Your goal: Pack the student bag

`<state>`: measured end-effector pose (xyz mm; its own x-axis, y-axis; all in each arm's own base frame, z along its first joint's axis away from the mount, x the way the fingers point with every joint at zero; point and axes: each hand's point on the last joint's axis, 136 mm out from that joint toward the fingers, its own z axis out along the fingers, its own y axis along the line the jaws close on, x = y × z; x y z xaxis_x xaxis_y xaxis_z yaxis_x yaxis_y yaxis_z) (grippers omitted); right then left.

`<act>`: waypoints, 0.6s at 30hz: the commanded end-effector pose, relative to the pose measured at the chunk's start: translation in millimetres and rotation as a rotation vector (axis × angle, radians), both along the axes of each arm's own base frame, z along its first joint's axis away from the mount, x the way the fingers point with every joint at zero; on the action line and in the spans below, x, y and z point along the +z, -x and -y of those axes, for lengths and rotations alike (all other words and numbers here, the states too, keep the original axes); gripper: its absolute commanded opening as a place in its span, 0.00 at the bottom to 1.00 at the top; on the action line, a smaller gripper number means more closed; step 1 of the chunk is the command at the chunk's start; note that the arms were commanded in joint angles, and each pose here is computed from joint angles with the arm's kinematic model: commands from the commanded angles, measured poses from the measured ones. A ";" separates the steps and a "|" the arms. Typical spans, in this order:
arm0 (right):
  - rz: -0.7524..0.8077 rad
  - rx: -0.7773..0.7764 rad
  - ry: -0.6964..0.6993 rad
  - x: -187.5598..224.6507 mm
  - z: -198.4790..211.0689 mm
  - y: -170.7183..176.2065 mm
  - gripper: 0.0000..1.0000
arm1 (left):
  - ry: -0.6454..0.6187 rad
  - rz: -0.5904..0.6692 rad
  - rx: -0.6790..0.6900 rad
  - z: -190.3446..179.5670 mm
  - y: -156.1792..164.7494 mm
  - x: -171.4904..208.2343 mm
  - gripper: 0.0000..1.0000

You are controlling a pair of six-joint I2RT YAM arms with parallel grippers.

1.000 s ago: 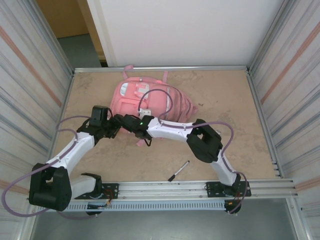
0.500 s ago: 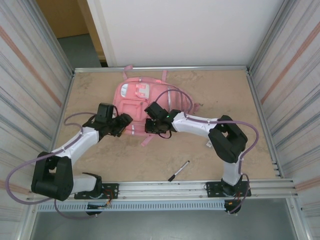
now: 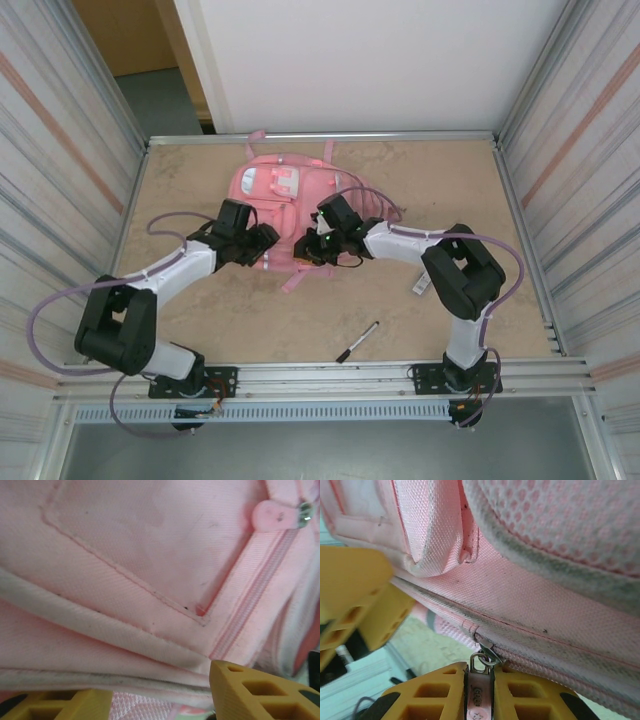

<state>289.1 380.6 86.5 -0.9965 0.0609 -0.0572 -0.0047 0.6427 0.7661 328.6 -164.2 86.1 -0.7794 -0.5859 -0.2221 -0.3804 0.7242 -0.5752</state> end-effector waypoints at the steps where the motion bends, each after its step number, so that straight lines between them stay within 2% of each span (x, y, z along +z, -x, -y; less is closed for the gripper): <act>1: -0.118 0.039 -0.100 5.0 -12.6 15.8 0.17 | -0.084 0.106 0.041 -7.9 -23.9 13.1 0.48; 5: -0.172 0.011 -0.106 3.5 -10.6 17.8 0.16 | -0.142 0.137 0.073 -15.6 -25.4 15.5 0.32; 8: -0.181 -0.039 -0.067 -1.0 -0.3 13.2 0.18 | -0.157 0.166 0.070 -16.6 -25.2 23.9 0.10; 10: -0.145 -0.073 -0.023 -6.4 10.1 7.9 0.23 | -0.146 0.180 0.044 -13.2 -23.7 29.4 0.00; 13: 0.019 -0.067 0.129 -8.6 24.7 3.9 0.34 | -0.138 0.184 0.011 -7.9 -20.3 36.7 0.00; 15: 0.143 -0.040 0.244 -5.1 31.0 5.2 0.37 | -0.134 0.192 -0.008 -3.3 -16.8 41.4 0.00; 18: 0.326 0.017 0.346 5.5 31.0 13.1 0.38 | -0.118 0.200 -0.024 1.3 -12.7 45.9 0.00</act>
